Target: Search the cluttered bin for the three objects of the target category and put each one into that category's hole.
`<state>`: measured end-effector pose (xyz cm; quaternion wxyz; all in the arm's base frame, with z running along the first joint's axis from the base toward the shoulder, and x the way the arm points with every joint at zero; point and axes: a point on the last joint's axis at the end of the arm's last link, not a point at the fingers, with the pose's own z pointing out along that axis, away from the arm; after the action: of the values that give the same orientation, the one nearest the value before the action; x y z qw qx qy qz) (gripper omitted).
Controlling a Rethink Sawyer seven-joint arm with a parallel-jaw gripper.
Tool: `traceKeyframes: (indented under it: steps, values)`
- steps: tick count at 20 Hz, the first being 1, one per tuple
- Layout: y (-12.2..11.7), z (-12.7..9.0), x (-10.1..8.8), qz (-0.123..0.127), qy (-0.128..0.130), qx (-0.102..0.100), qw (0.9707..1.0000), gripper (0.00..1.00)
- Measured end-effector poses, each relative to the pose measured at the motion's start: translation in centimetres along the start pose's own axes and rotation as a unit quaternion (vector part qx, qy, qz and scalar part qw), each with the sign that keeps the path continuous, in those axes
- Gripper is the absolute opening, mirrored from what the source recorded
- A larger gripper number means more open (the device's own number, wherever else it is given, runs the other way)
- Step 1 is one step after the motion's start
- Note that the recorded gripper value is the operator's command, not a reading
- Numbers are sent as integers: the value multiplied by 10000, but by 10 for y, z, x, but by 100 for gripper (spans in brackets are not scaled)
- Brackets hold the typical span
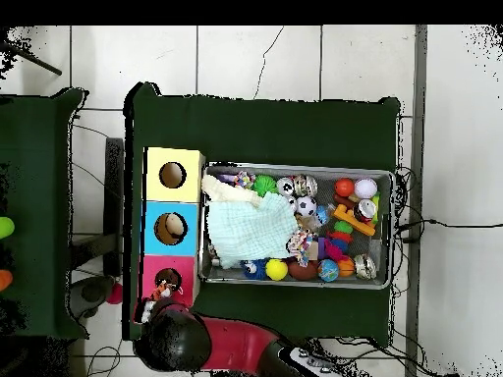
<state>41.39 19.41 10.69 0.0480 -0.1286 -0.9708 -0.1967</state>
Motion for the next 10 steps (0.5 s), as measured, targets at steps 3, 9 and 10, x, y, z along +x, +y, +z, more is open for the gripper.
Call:
traceKeyframes:
  steps: [3, 9, 10]
  values:
    - [1, 0, 0, -22, -13, 7, 10000, 0]
    - [3, 0, 1, -58, -20, 16, 10000, 0]
    - [3, 0, 1, -59, -19, 16, 10000, 0]
